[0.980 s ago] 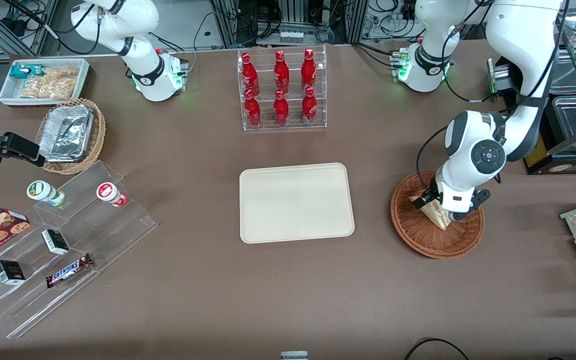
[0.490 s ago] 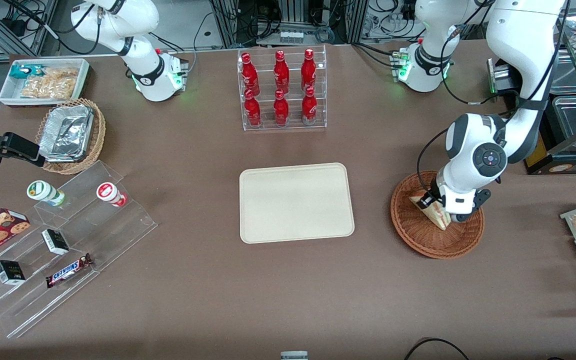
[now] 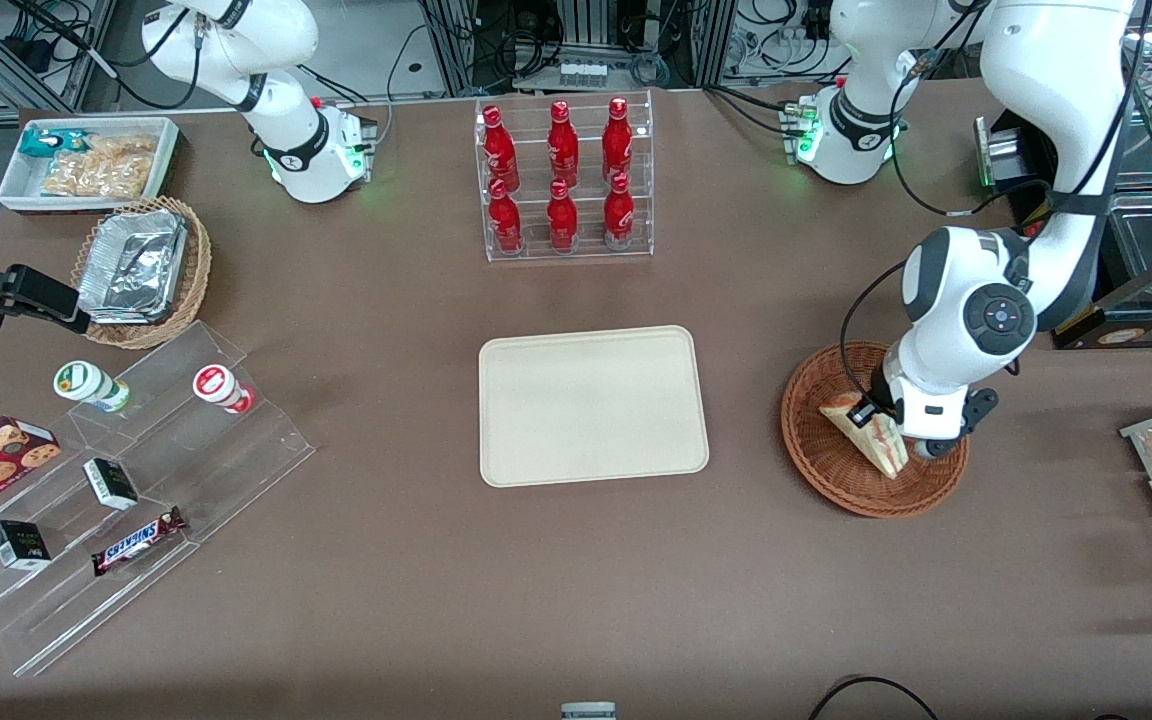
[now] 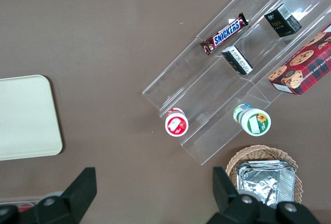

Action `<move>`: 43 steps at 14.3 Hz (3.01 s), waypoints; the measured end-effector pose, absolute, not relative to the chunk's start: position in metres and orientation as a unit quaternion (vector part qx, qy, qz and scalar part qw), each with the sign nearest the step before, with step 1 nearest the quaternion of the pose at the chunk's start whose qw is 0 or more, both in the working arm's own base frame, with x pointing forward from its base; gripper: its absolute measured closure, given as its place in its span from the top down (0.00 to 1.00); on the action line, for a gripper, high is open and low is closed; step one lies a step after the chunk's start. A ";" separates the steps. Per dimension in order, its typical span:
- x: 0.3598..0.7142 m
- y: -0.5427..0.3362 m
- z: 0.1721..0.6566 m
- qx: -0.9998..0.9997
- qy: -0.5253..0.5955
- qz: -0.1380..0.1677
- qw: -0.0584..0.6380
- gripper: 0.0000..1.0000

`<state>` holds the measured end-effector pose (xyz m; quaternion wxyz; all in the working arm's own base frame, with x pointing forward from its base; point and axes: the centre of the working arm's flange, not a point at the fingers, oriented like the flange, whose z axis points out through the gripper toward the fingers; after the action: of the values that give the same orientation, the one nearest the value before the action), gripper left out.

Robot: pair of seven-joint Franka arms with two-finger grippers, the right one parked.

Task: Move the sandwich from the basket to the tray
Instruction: 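Carry the sandwich with the left gripper over the cream tray, then lower the sandwich onto the tray and open the left gripper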

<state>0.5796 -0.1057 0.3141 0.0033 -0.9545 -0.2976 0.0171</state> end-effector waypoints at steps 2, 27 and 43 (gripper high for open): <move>0.584 -0.116 0.341 -0.967 -0.256 0.004 -0.004 0.14; 0.502 -0.495 0.259 -0.999 -0.008 -0.016 -0.038 0.16; 0.574 -0.400 0.402 -0.991 -0.095 -0.099 0.006 1.00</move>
<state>0.5743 -0.4004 0.4024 0.0060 -0.9906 -0.0945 -0.0988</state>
